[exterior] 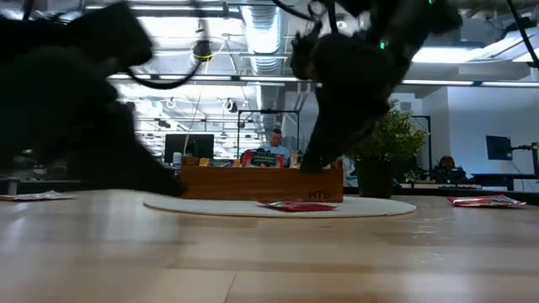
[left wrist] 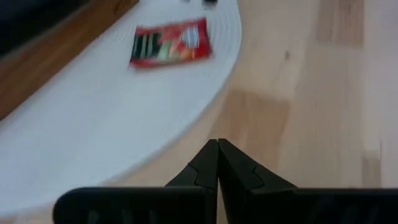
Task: Pick & Place Tea
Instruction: Put the red tea bag into the middle section of the wooden organizer
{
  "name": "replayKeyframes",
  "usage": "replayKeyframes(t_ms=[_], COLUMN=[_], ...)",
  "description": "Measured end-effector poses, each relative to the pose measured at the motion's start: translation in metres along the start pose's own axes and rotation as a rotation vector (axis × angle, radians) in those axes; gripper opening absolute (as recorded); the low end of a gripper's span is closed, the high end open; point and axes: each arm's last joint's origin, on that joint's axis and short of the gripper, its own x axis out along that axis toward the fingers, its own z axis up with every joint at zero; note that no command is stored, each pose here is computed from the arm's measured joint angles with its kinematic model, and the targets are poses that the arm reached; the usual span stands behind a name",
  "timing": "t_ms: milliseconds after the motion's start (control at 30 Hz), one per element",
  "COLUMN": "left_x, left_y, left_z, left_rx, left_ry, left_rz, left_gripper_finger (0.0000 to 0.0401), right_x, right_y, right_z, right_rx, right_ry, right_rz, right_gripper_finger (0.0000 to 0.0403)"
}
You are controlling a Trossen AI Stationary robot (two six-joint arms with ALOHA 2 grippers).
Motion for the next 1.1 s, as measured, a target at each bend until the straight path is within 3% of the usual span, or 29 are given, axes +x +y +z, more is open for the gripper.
replayKeyframes(t_ms=[200, 367, 667, 967, 1100], left_x=[0.038, 0.066, 0.099, 0.101, 0.100], left_y=[0.011, 0.019, 0.033, 0.035, 0.033], left_z=[0.016, 0.020, 0.017, 0.017, 0.017], left_rx=[-0.025, -0.050, -0.121, -0.116, -0.118], left_ry=[-0.042, -0.084, -0.103, -0.085, -0.087], left_rz=[0.007, 0.036, 0.052, 0.042, 0.029], left_gripper_finger=[0.0000, 0.0000, 0.0000, 0.0000, 0.0000], right_x=[0.015, 0.019, 0.022, 0.008, 0.009], right_y=[-0.015, -0.023, -0.028, -0.031, -0.037], right_z=[-0.019, -0.024, -0.018, -0.010, -0.018], right_rx=[0.249, 0.351, 0.400, 0.396, 0.384], right_ry=[-0.046, -0.062, -0.044, -0.089, -0.017], right_rz=[-0.074, -0.109, -0.006, -0.022, -0.076], right_gripper_finger=[0.0191, 0.0226, 0.0209, 0.0183, 0.0180])
